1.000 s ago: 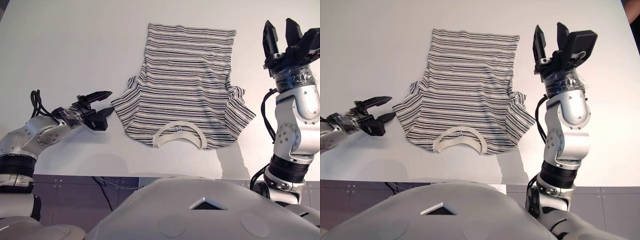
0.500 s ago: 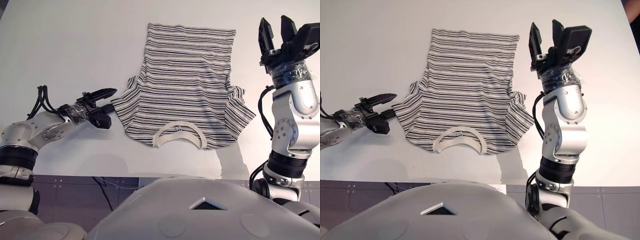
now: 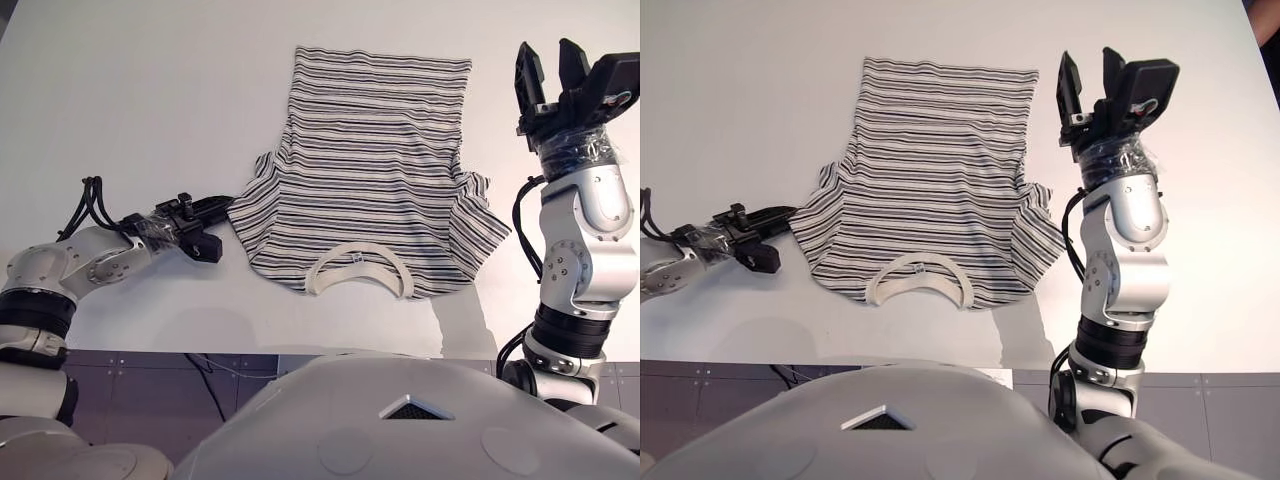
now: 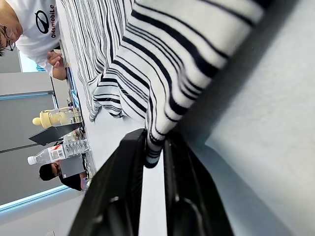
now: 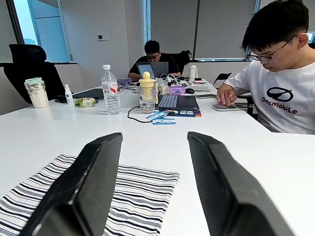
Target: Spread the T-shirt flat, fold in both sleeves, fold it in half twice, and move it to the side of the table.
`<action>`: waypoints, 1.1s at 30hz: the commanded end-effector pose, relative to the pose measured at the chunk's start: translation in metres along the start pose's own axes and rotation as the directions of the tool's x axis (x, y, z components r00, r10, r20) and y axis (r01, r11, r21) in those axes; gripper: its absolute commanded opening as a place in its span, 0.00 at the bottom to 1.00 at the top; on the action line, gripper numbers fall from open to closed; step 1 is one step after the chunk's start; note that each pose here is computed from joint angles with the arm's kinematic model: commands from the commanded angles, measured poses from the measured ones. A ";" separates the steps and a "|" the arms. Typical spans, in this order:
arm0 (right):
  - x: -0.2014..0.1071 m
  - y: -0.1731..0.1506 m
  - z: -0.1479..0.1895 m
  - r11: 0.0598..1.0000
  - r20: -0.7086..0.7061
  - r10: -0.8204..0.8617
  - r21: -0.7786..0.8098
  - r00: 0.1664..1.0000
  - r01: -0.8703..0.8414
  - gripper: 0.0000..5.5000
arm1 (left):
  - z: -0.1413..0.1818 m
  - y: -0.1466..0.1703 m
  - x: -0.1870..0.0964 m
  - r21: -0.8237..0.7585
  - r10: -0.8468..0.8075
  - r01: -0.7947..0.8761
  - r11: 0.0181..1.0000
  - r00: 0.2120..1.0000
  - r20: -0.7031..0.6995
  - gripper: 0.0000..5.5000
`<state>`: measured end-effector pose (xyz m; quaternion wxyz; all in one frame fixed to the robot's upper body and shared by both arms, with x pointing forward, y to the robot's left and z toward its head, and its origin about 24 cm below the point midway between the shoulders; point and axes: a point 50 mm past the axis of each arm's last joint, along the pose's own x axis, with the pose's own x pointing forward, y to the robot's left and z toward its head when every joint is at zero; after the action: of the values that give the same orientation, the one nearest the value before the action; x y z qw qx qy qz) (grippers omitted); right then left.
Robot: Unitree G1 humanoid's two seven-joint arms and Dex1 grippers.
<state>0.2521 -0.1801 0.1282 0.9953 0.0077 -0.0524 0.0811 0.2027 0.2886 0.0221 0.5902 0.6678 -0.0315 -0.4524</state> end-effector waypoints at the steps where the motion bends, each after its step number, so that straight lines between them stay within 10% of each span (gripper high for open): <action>1: -0.002 0.010 -0.003 0.999 -0.009 0.020 0.030 1.000 -0.019 0.44 | 0.011 -0.027 -0.005 -0.047 -0.081 0.081 0.996 0.997 0.004 0.03; 17: -0.011 0.004 -0.011 0.998 -0.046 -0.020 0.051 0.999 0.022 0.44 | 0.031 0.012 -0.008 0.015 0.298 -0.297 0.955 0.953 -0.055 0.02; 33: -0.005 0.000 -0.014 0.998 -0.100 0.059 0.032 0.993 -0.056 0.44 | 0.104 0.016 0.037 -0.185 0.306 -0.287 0.940 0.948 0.082 0.06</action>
<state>0.2433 -0.1783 0.1124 0.9944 0.0239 -0.0078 0.1031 0.1696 0.1917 0.0371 0.6893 0.6001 -0.1591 -0.3734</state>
